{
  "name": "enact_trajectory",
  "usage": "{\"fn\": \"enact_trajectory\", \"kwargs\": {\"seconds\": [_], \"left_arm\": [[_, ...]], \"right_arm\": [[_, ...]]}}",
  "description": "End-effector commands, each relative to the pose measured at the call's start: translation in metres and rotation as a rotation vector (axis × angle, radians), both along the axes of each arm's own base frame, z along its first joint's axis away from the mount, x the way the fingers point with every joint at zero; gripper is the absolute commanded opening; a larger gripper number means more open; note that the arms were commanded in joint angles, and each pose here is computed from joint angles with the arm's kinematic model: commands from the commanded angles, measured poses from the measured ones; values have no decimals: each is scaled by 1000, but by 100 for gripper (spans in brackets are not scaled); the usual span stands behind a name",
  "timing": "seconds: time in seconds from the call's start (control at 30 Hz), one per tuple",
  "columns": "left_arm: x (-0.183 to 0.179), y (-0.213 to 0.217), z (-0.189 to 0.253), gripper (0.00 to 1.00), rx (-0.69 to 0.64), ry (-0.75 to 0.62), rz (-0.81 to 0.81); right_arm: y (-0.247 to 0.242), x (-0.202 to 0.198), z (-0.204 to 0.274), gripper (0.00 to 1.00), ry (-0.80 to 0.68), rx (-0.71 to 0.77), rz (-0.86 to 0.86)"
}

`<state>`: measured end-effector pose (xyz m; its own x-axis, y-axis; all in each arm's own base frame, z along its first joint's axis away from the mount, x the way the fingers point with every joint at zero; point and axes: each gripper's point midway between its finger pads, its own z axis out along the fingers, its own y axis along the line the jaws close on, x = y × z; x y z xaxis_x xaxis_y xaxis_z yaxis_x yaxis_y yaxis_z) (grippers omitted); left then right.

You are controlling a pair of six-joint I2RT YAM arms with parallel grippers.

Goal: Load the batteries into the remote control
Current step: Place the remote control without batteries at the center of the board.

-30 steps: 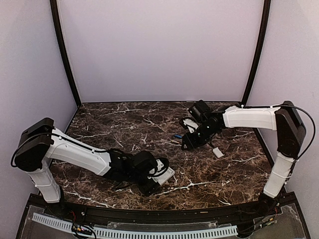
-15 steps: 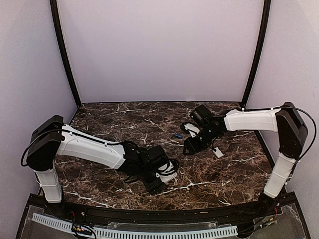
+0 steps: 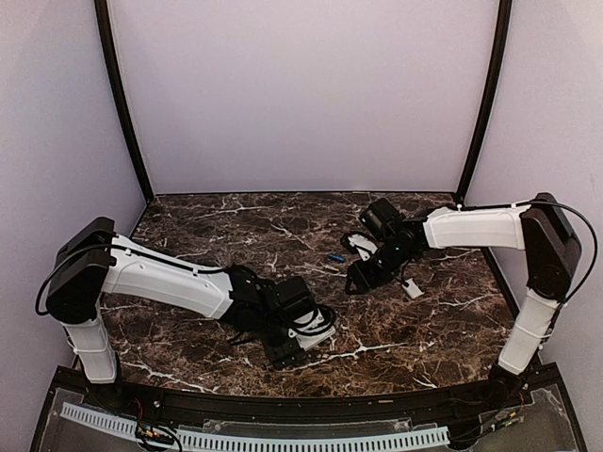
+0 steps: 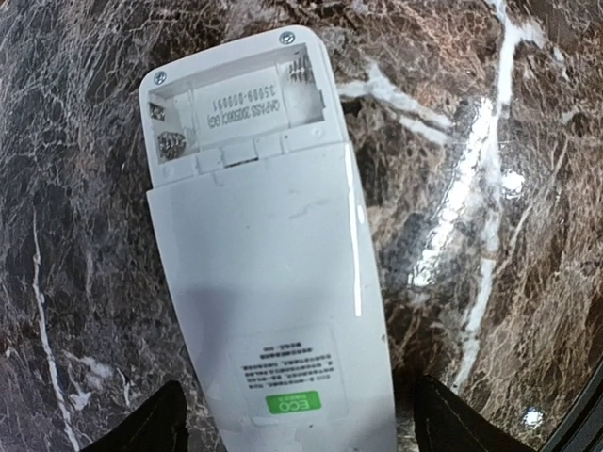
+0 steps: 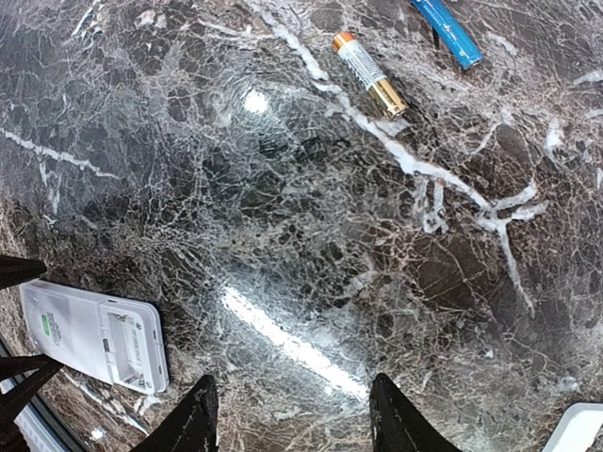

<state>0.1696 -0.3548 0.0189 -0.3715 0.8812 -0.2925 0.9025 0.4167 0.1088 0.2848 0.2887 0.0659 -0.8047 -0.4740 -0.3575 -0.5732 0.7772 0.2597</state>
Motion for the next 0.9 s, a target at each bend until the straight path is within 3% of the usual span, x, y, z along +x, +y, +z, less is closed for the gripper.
{"fn": "enact_trajectory", "kwargs": {"seconds": [0.0,0.27,0.5,0.67,0.87], "left_arm": [[-5,84,-32,82,340,14,10],[11,96,-28,84,361,-31,53],[2,86,-25,84,295,30,33],[-5,71,-5,85,180,56,4],[4,45,43,86,-67,46,39]], "right_arm": [[5,3,2,52,-5,6,21],[10,6,1,53,-1,13,36],[16,14,1,53,-16,1,63],[19,36,3,52,-70,-39,73],[24,71,-8,49,-120,-119,105]]}}
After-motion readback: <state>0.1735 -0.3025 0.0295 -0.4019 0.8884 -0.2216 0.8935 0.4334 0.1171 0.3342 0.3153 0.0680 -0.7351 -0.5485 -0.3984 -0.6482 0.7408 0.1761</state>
